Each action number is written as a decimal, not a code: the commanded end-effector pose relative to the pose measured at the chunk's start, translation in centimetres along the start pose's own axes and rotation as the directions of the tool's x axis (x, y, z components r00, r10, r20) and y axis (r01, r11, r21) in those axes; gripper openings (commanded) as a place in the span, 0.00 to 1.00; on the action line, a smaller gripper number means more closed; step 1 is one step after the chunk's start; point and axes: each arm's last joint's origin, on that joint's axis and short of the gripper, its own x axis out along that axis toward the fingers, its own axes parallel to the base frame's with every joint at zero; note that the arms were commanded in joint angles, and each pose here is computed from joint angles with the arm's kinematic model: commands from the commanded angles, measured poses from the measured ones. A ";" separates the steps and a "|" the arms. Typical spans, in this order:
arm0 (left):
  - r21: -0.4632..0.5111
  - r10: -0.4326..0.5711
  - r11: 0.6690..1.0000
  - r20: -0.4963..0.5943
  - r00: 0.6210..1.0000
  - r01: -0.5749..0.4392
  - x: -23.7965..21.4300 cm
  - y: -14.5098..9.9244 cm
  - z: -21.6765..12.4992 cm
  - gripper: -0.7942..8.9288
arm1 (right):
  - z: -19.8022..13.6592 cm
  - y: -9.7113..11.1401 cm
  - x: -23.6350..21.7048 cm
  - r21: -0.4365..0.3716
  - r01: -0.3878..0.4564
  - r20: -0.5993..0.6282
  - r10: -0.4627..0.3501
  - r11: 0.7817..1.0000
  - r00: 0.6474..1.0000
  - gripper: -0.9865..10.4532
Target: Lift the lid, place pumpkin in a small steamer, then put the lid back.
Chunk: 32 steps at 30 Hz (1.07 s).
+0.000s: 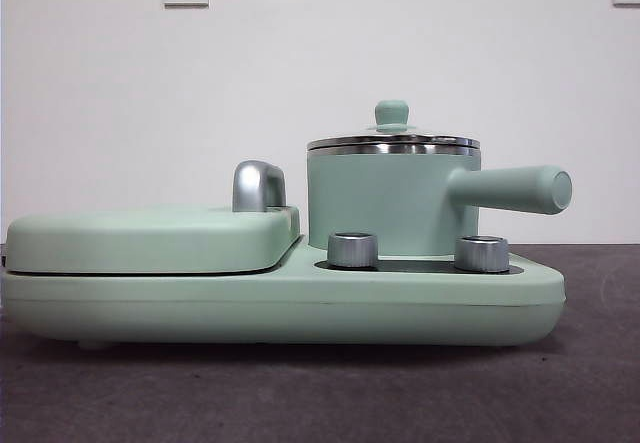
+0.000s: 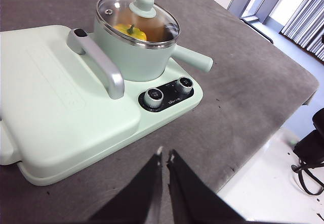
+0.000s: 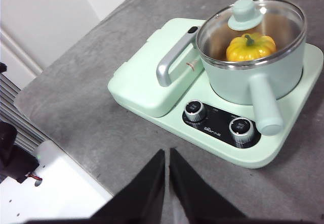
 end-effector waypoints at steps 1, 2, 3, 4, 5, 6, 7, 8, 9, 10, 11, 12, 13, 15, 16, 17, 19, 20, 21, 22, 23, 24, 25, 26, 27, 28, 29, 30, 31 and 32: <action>0.002 -0.011 1.000 0.017 1.000 0.011 -0.2 -0.1 0.3 0.10 | 0.2 0.1 -0.1 -0.016 -0.011 0.012 0.012 1.000 1.000 0.10; 0.002 -0.011 1.000 0.017 1.000 0.011 -0.2 -0.1 0.3 0.10 | 0.2 0.1 -0.1 -0.016 -0.011 0.012 0.012 1.000 1.000 0.10; 0.002 -0.011 1.000 0.019 1.000 0.011 -0.2 -0.1 0.3 0.10 | 0.2 0.1 -0.1 -0.016 -0.012 0.012 0.012 1.000 1.000 0.10; -0.001 0.004 1.000 0.038 0.999 -0.004 -0.2 0.0 0.3 0.10 | 0.2 0.2 -0.1 -0.016 -0.013 0.012 0.013 1.000 1.000 0.10; -0.007 0.020 1.000 0.055 0.998 -0.019 -0.4 0.0 0.2 0.10 | 0.2 0.2 -0.1 -0.016 -0.013 0.011 0.013 1.000 1.000 0.10; -0.018 0.040 0.999 0.067 0.997 -0.039 -0.5 0.2 0.1 0.10 | 0.2 0.1 -0.1 -0.015 -0.013 0.011 0.013 1.000 1.000 0.10; -0.033 0.063 0.998 0.080 0.995 -0.060 -0.5 0.3 0.1 0.10 | 0.2 0.2 -0.1 -0.015 -0.013 0.012 0.013 1.000 1.000 0.10; -0.048 0.093 0.995 0.098 0.991 -0.088 -0.7 0.5 0.0 0.10 | 0.2 0.1 -0.1 -0.016 -0.012 0.012 0.012 1.000 1.000 0.10; -0.066 0.138 0.989 0.119 0.983 -0.130 -0.9 0.6 -0.1 0.10 | 0.2 0.1 -0.1 -0.016 -0.012 0.011 0.012 1.000 1.000 0.10; -0.084 0.184 0.981 0.144 0.972 -0.173 -1.1 0.8 -0.3 0.10 | 0.2 0.2 -0.1 -0.016 -0.012 0.012 0.012 1.000 1.000 0.10; -0.099 0.221 0.973 0.167 0.961 -0.207 -1.3 0.9 -0.5 0.10 | 0.2 0.2 -0.1 -0.016 -0.013 0.012 0.013 1.000 1.000 0.10; -0.106 0.250 0.966 0.187 0.950 -0.234 -1.3 1.0 -0.7 0.10 | 0.2 0.2 -0.1 -0.016 -0.013 0.012 0.013 1.000 1.000 0.10; -0.114 0.279 0.959 0.208 0.937 -0.260 -1.3 1.2 -0.9 0.10 | 0.2 0.2 -0.1 -0.016 -0.013 0.012 0.013 1.000 1.000 0.10; -0.123 0.325 0.945 0.270 0.906 -0.302 -1.1 1.6 -1.4 0.10 | 0.2 0.2 -0.1 -0.016 -0.013 0.012 0.013 1.000 1.000 0.10; -0.094 0.346 0.938 0.312 0.885 -0.333 -0.8 1.9 -1.6 0.10 | 0.2 0.2 -0.1 -0.015 -0.012 0.012 0.013 1.000 1.000 0.10; -0.052 0.360 0.929 0.356 0.862 -0.367 -0.5 2.3 -1.8 0.10 | 0.2 0.2 -0.1 -0.016 -0.013 0.012 0.013 1.000 1.000 0.10; 0.041 0.387 0.892 0.449 0.806 -0.451 0.4 3.2 -2.5 0.10 | 0.2 0.2 -0.1 -0.016 -0.013 0.012 0.013 1.000 1.000 0.10; 0.065 0.396 0.874 0.477 0.784 -0.481 0.8 3.7 -2.9 0.10 | 0.2 0.2 -0.1 -0.016 -0.013 0.012 0.013 1.000 1.000 0.10; 0.072 0.408 0.859 0.501 0.764 -0.506 1.3 4.2 -3.6 0.10 | 0.2 0.2 -0.1 -0.016 -0.013 0.012 0.013 1.000 1.000 0.10; 0.063 0.420 0.851 0.514 0.748 -0.521 1.9 4.8 -4.3 0.10 | 0.2 0.2 -0.1 -0.016 -0.013 0.012 0.013 1.000 1.000 0.10; 0.049 0.430 0.848 0.518 0.739 -0.528 2.4 5.4 -4.9 0.10 | 0.2 0.2 -0.1 -0.015 -0.013 0.012 0.013 1.000 1.000 0.10; 0.036 0.446 0.844 0.507 0.738 -0.535 3.2 6.1 -5.6 0.10 | 0.2 0.2 -0.1 -0.016 -0.013 0.012 0.013 1.000 1.000 0.10; 0.027 0.463 0.840 0.485 0.742 -0.541 3.9 6.8 -6.4 0.10 | 0.2 0.2 -0.1 -0.016 -0.013 0.012 0.013 1.000 1.000 0.10; 0.020 0.476 0.839 0.460 0.750 -0.544 4.5 7.4 -7.1 0.10 | 0.2 0.2 -0.1 -0.015 -0.012 0.012 0.012 1.000 1.000 0.10; 0.012 0.487 0.839 0.429 0.761 -0.544 5.2 8.0 -7.9 0.10 | 0.2 0.2 -0.1 -0.016 -0.013 0.011 0.013 1.000 1.000 0.10; 0.007 0.494 0.840 0.402 0.771 -0.543 5.8 8.5 -8.6 0.10 | 0.3 0.2 -0.1 -0.016 -0.013 0.012 0.014 1.000 1.000 0.10; 0.002 0.500 0.841 0.379 0.778 -0.541 6.3 8.9 -9.3 0.10 | 0.3 0.2 -0.1 -0.016 -0.013 0.012 0.013 1.000 1.000 0.10; -0.002 0.505 0.841 0.360 0.784 -0.541 6.7 9.3 -9.9 0.10 | 0.3 0.2 -0.1 -0.016 -0.013 0.012 0.013 1.000 1.000 0.10; -0.007 0.513 0.839 0.341 0.788 -0.544 7.0 9.6 -10.5 0.10 | 0.3 0.2 -0.1 -0.016 -0.013 0.012 0.013 1.000 1.000 0.10; -0.016 0.528 0.832 0.328 0.784 -0.554 7.3 9.9 -10.9 0.10 | 0.3 0.2 -0.1 -0.016 -0.013 0.012 0.013 1.000 1.000 0.10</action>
